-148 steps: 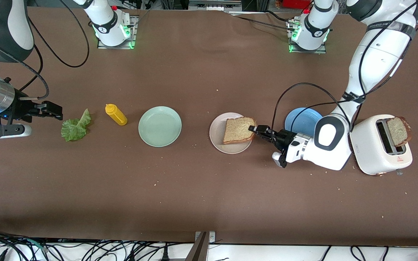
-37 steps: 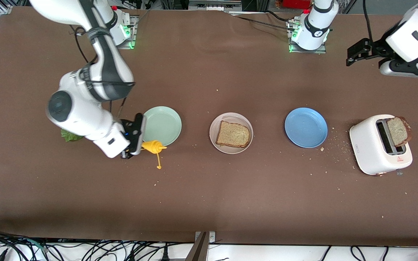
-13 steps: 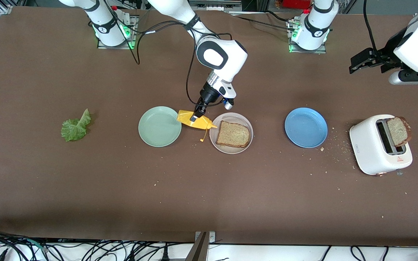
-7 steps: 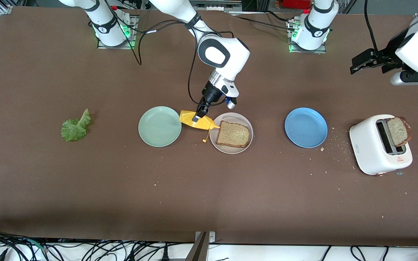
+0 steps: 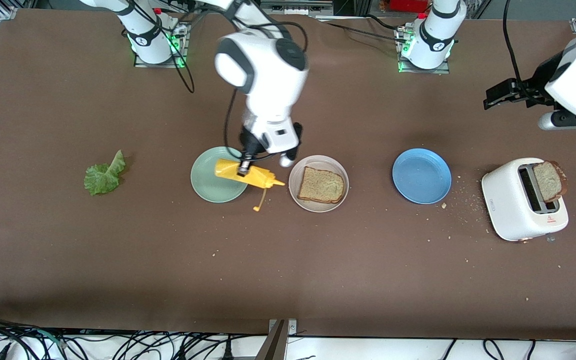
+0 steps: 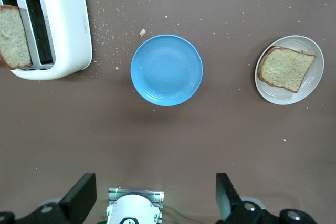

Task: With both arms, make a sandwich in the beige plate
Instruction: 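Return the mustard bottle beside the lettuce while the left gripper reaches the toaster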

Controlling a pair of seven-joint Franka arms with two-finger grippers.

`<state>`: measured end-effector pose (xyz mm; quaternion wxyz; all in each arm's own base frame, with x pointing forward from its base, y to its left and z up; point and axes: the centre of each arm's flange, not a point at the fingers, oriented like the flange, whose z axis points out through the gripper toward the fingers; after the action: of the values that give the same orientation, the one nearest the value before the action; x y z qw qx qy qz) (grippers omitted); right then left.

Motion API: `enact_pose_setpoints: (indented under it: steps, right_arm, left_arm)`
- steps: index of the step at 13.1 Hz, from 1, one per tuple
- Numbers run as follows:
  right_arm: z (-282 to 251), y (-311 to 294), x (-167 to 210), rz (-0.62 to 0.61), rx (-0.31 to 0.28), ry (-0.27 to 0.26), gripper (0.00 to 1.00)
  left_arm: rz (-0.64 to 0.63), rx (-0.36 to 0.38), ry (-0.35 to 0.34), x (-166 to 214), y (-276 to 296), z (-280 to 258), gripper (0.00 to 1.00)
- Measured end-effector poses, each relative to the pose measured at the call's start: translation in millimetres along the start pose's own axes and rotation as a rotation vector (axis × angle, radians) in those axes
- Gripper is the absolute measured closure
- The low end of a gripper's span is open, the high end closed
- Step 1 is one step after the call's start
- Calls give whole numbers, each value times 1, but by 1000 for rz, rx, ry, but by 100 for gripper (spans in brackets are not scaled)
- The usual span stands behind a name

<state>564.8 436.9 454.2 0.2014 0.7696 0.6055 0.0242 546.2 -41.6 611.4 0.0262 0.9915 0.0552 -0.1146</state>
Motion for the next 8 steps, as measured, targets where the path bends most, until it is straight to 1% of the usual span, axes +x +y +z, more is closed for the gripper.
enact_pose_setpoints:
  steps: [1,2,4,5,6,8]
  right_arm:
    - [-8,28,-30,3,57,45,94]
    - [-11,51,-59,6,112,88,94]
    - [-6,91,-114,7,222,187,94]
    - [3,108,-139,10,278,241,94]
    - [14,123,-165,17,338,299,94]
    - [41,147,-216,37,454,434,94]
  left_arm:
    - [-14,-5,1,8,-8,4,0]
    - [-27,0,24,19,-17,8,0]
    - [-9,86,89,44,-37,16,0]
    - [3,121,110,55,-43,21,0]
    - [8,138,119,66,-48,29,0]
    - [-12,137,112,86,-67,48,1]
